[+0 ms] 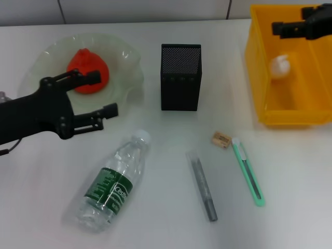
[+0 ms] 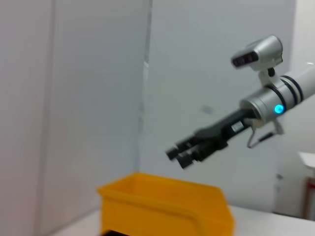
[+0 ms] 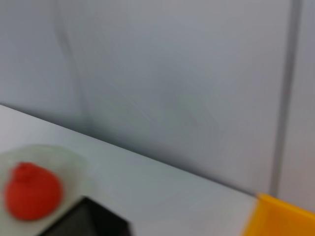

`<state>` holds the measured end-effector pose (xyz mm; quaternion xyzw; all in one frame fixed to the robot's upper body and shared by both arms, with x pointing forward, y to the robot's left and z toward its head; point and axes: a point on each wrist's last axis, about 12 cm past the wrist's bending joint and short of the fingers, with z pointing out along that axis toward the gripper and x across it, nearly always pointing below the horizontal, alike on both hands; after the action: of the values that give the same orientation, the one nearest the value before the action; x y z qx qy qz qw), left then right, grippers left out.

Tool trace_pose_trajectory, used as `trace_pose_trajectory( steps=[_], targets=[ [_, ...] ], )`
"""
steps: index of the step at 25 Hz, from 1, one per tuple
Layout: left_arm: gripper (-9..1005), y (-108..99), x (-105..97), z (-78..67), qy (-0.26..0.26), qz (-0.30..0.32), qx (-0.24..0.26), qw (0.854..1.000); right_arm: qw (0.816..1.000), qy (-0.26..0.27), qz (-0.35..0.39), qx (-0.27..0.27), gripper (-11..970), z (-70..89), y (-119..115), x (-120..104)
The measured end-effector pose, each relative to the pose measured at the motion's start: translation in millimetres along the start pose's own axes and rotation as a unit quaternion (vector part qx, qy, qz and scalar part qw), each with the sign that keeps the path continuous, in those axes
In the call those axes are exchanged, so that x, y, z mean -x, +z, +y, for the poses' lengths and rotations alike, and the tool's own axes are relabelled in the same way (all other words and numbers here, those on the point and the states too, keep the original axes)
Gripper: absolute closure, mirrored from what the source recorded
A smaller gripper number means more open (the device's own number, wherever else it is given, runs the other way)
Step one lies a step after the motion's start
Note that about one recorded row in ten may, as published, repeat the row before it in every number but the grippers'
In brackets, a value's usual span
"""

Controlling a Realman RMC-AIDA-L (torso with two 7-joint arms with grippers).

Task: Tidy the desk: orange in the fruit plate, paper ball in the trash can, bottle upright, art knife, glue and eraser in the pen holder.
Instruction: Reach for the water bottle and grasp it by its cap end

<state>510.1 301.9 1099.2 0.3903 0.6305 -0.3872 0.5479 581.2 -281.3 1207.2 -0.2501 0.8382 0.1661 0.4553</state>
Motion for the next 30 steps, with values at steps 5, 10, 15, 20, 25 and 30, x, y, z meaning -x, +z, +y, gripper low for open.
trace_pose_trajectory(
  steps=[5, 10, 15, 20, 25, 30],
  targets=[
    [165, 30, 21, -0.2, -0.003, 0.043, -0.061, 0.997, 0.992, -0.033, -0.092, 0.083, 110, 8.3, -11, -41],
    [165, 71, 52, -11.9, 0.031, 0.109, -0.027, 0.993, 0.969, -0.067, -0.186, 0.151, 110, 18.6, -24, -87],
    [169, 91, 71, -36.2, 0.038, 0.197, 0.053, 0.978, 0.951, -0.098, -0.213, 0.201, 110, 33.7, -27, -150],
    [183, 106, 73, -57.8, 0.03, 0.258, 0.092, 0.961, 0.942, -0.126, -0.225, 0.216, 110, 45.2, -25, -172],
    [196, 123, 69, -76.6, 0.01, 0.319, 0.14, 0.938, 0.941, -0.136, -0.212, 0.227, 111, 56.6, -20, -196],
    [209, 134, 66, -82.7, 0.004, 0.349, 0.163, 0.923, 0.944, -0.123, -0.207, 0.224, 111, 62.5, -9, -208]
  ],
)
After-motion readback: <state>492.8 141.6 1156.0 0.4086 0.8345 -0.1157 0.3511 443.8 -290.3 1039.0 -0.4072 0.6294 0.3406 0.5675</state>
